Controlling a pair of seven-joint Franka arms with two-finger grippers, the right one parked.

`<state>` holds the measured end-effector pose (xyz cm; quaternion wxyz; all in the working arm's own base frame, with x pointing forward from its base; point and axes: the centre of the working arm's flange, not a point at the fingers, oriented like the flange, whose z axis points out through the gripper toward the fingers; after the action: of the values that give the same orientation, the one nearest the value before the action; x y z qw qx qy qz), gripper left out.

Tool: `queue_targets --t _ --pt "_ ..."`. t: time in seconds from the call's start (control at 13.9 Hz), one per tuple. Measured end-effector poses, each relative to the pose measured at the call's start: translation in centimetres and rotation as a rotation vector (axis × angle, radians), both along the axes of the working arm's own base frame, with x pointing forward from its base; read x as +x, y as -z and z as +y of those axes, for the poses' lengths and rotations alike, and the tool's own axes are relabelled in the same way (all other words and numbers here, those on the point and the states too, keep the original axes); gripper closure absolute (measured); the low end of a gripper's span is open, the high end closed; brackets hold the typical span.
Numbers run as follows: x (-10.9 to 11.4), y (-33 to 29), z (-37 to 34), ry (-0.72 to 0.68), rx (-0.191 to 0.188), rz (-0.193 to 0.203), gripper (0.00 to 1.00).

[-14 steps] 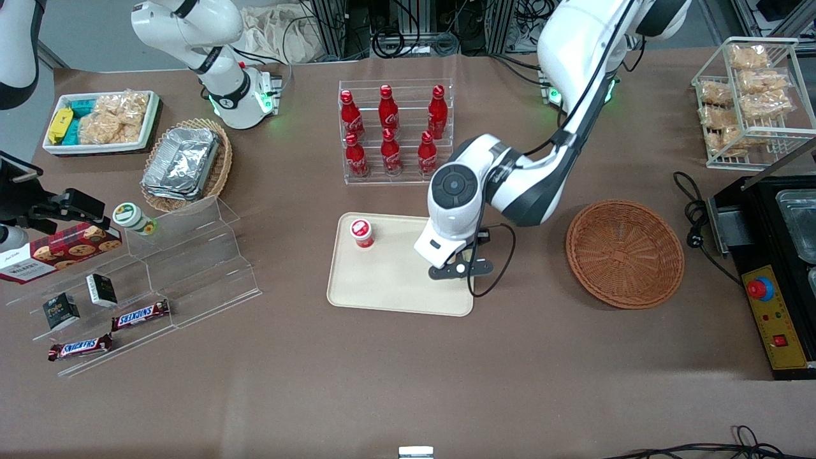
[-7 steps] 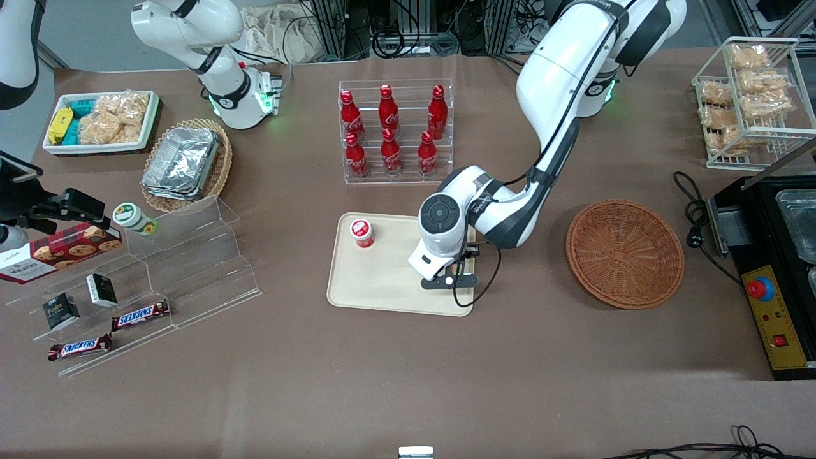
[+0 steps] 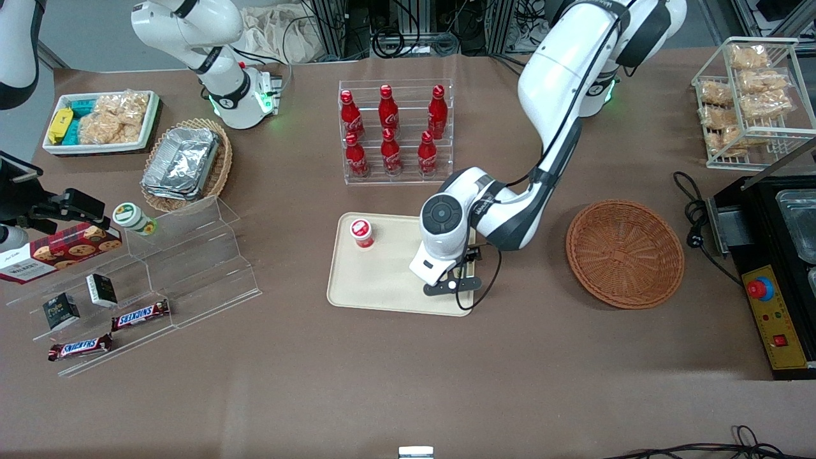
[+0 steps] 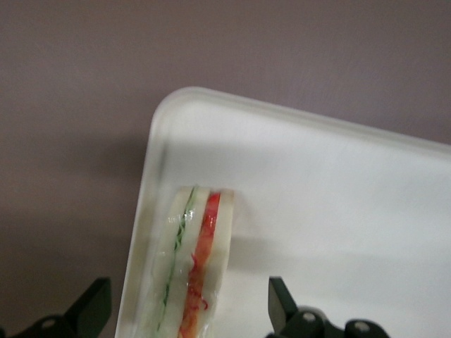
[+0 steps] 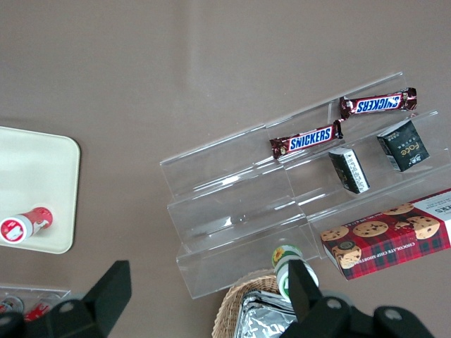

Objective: Place sandwich from basket to tray

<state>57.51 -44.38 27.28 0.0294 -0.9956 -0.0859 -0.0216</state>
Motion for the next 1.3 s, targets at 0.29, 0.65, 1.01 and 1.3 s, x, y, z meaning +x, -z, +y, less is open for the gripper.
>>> queue_targets --t 0.29,0.65,1.01,1.3 --pt "2.9 -10.7 6.0 -0.130 0.010 -0.060 0.00" --pt "5.5 -19.2 16.3 -0.250 0.015 -0.088 0.00" --pt "5.7 -23.4 25.5 -0.186 0.031 -0.042 0.00" --pt "4.6 -26.8 33.2 -0.103 0.010 0.020 0.00"
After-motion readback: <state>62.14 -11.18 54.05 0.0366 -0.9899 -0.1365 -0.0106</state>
